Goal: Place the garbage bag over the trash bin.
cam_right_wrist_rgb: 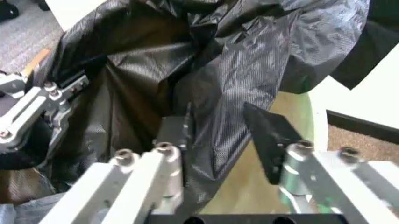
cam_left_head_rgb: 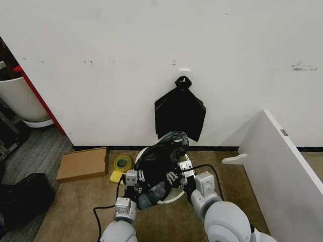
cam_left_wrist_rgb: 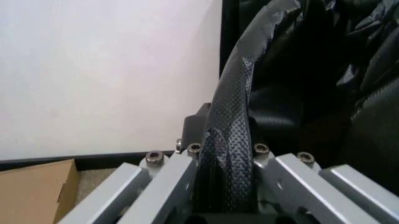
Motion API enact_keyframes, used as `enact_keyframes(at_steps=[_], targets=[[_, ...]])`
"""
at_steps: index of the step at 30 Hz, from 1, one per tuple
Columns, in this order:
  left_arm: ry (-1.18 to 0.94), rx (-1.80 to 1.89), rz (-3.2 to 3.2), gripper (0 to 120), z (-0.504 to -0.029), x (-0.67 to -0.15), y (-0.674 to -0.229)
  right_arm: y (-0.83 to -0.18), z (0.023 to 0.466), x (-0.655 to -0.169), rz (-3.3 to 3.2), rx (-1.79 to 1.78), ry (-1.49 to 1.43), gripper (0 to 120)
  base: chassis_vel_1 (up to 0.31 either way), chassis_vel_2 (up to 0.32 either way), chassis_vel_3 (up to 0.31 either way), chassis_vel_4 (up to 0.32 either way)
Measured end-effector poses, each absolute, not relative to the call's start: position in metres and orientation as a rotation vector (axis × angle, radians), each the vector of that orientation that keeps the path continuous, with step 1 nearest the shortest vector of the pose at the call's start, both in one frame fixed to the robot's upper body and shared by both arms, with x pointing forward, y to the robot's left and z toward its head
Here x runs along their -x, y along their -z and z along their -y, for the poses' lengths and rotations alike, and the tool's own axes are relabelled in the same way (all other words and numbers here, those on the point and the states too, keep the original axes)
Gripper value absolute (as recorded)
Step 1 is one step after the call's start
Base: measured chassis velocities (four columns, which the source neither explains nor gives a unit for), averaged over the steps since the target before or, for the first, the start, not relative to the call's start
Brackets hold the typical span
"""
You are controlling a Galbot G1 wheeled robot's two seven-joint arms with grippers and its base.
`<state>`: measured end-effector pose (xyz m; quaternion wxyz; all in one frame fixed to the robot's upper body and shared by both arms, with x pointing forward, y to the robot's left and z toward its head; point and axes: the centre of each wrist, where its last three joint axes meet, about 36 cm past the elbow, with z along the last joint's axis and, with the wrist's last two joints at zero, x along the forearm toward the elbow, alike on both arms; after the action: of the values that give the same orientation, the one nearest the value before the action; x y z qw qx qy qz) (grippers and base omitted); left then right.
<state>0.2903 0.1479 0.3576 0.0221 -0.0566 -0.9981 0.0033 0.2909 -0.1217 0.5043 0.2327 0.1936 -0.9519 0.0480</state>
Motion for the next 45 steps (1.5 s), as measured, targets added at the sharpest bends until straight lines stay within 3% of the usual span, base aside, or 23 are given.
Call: enact_keyframes(at_steps=[8,20,31,45], targets=[[-0.017,0.172,3.097,3,-0.149,-0.290,-0.359,-0.498,0.120,-0.289,2.616,-0.530,-0.185,0,0.000,0.000,0.000,0.000],[-0.061,0.167,3.102,3,-0.153,-0.290,-0.359,-0.495,0.134,-0.298,2.675,-0.425,-0.192,0,0.000,0.000,0.000,0.000],[-0.310,0.139,3.091,3,-0.162,-0.295,-0.370,-0.486,0.163,-0.313,2.678,-0.251,-0.255,0,0.000,0.000,0.000,0.000],[-0.434,0.130,3.098,3,-0.164,-0.291,-0.373,-0.486,0.181,-0.312,2.560,-0.307,-0.199,0,0.000,0.000,0.000,0.000]])
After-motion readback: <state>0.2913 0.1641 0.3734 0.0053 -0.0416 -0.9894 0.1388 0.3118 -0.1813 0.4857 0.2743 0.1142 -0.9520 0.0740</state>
